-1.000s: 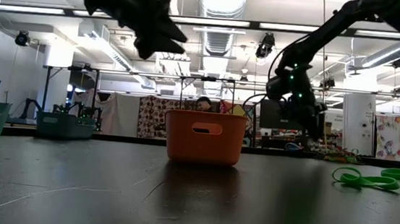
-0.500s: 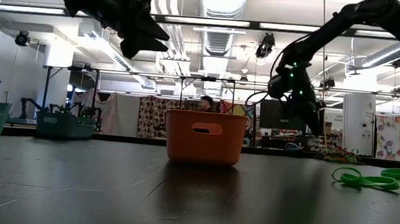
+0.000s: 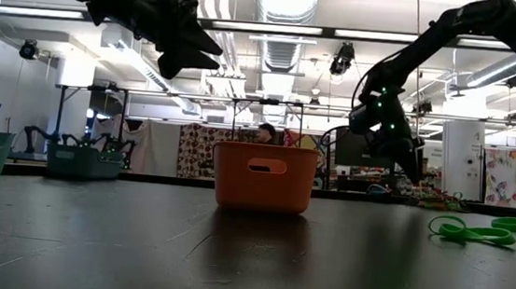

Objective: Sort rubber bands into baskets
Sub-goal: Put the orange rubber band into the orange bin

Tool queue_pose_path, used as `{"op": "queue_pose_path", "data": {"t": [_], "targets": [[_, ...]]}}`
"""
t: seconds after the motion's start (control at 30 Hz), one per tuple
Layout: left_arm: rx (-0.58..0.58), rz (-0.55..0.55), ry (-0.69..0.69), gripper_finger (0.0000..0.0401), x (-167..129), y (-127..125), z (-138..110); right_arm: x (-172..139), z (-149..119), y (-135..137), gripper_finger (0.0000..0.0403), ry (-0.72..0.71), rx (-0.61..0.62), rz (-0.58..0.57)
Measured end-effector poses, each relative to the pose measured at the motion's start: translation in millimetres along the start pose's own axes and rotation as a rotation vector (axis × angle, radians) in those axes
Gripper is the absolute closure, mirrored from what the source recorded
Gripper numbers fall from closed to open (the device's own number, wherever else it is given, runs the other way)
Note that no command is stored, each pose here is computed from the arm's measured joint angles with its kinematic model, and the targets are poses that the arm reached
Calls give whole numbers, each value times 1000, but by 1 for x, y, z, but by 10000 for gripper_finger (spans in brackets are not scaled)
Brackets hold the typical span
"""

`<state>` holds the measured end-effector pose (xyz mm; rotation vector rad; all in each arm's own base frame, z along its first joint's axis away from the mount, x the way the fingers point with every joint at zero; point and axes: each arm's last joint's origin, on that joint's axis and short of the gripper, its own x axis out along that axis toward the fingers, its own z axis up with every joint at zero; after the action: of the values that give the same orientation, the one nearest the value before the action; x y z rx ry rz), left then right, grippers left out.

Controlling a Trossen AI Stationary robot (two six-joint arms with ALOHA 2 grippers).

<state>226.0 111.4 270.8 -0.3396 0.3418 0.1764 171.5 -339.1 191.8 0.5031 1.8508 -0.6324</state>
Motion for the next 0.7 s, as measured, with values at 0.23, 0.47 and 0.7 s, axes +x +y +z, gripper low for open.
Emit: {"op": "queue_pose_path", "data": {"t": [0.23,0.47,0.7], "targets": [[7,-2,-5,246,2,0,1,12,-3,4,177,38,-25,24],[9,-2,0,246,3,0,0,16,-4,9,177,55,-75,28],[9,-1,-1,246,3,0,0,34,2,12,206,123,-84,16]]}}
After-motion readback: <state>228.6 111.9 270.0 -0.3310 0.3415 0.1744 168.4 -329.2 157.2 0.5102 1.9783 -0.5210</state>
